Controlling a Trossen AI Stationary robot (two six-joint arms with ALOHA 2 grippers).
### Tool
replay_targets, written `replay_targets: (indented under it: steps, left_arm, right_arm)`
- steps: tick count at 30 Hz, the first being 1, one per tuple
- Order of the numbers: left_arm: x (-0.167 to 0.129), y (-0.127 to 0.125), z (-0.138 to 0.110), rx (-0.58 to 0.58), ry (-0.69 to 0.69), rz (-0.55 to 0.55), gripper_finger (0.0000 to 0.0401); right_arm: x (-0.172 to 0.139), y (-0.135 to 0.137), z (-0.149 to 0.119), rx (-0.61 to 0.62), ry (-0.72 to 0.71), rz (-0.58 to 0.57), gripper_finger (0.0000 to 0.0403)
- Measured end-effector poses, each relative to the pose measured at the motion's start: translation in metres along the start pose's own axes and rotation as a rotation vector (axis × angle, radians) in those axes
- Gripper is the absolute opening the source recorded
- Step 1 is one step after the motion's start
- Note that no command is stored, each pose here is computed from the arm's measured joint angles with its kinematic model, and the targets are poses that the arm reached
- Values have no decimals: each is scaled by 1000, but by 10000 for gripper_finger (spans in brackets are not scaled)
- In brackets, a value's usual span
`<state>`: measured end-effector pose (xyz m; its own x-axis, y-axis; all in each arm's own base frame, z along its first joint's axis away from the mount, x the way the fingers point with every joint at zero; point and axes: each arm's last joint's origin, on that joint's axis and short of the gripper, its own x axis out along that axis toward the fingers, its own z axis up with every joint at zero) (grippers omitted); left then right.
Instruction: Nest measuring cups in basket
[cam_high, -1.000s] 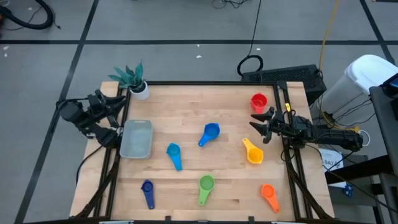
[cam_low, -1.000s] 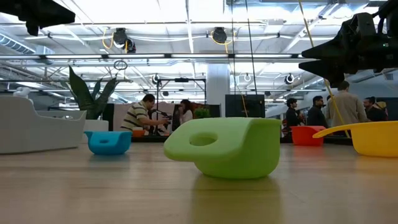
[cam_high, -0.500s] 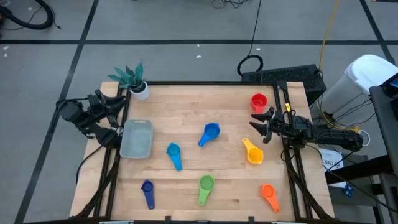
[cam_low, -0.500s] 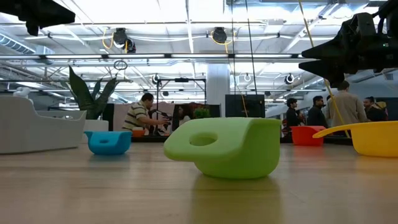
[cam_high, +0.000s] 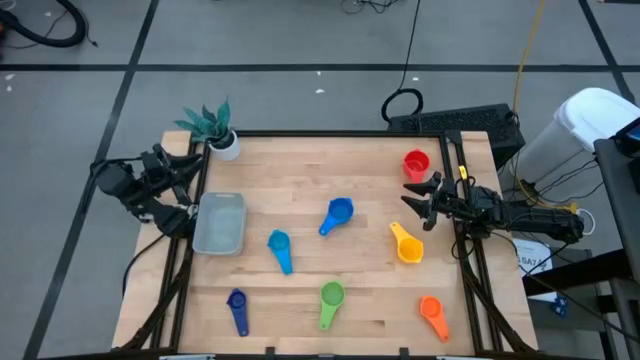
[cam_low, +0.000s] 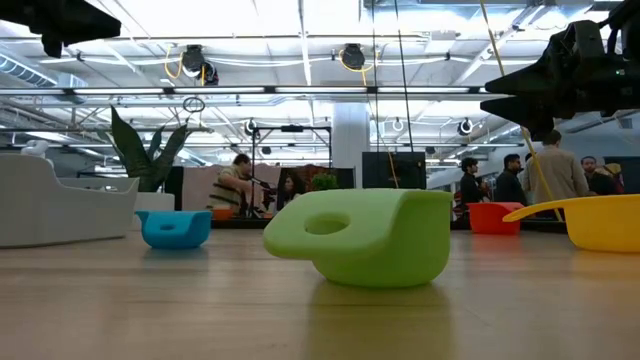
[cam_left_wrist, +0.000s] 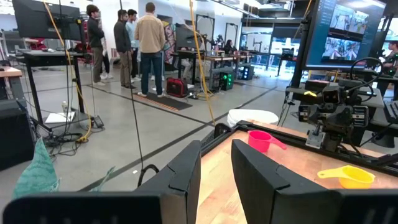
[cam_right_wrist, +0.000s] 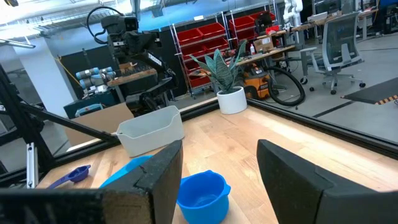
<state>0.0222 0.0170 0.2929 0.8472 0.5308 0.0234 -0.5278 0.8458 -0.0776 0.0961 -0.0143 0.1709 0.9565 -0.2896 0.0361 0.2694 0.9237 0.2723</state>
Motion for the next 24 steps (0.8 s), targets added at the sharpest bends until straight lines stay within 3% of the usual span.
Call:
replay_targets:
  steps: [24]
  left_arm:
    - [0, 0, 0, -11, 0, 0, 93]
  right_arm:
    - [-1, 3, 10, 24, -106, 28, 199]
